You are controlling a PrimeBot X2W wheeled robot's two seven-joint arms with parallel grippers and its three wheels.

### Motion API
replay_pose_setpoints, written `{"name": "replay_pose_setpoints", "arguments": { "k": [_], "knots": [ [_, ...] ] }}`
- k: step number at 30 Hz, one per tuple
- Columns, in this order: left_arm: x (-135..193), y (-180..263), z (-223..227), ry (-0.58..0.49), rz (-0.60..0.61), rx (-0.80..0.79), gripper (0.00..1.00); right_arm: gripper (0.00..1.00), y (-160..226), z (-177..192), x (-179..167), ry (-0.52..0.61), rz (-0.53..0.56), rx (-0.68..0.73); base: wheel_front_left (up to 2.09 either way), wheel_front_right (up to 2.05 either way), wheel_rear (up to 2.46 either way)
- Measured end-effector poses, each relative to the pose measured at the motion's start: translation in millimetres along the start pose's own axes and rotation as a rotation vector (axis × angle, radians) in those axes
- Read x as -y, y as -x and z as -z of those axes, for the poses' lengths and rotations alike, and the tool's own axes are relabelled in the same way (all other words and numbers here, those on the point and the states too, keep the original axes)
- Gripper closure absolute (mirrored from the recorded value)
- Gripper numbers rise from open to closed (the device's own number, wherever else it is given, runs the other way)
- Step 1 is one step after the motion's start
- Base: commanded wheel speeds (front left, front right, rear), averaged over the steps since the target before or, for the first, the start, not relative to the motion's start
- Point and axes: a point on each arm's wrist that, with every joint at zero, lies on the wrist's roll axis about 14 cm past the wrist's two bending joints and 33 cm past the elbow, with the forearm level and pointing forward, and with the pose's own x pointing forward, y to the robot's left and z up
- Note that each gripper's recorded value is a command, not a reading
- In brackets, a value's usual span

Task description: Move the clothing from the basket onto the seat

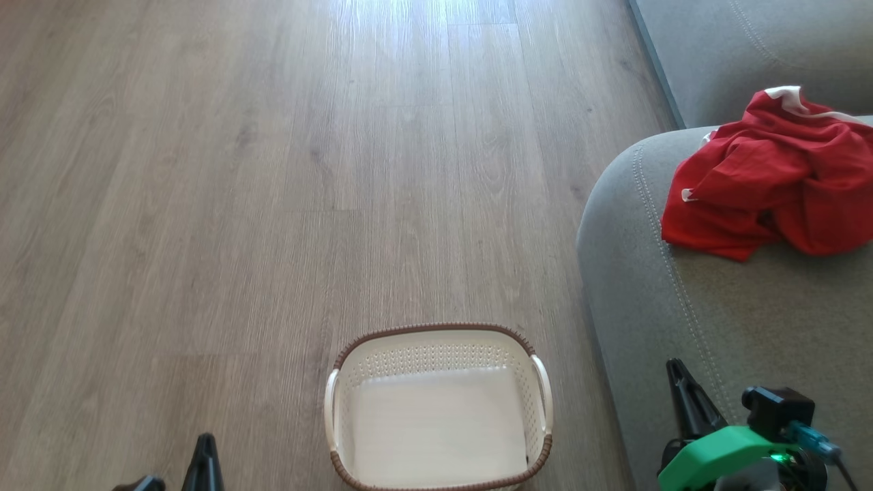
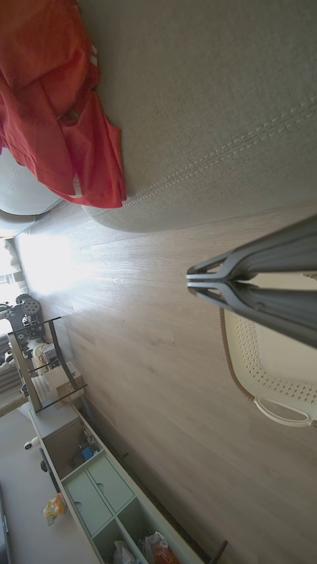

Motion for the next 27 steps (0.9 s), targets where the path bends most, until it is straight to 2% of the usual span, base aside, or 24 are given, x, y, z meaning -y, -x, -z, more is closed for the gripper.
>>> {"name": "replay_pose_setpoints", "arguments": {
  "k": [27],
  "knots": [
    [1, -12, -7, 0.308, -0.007, -0.052, 1.0, 1.0, -5, -8, 15, -0.317, 0.07, 0.012, 0.0, 0.0, 0.0]
  ]
}}
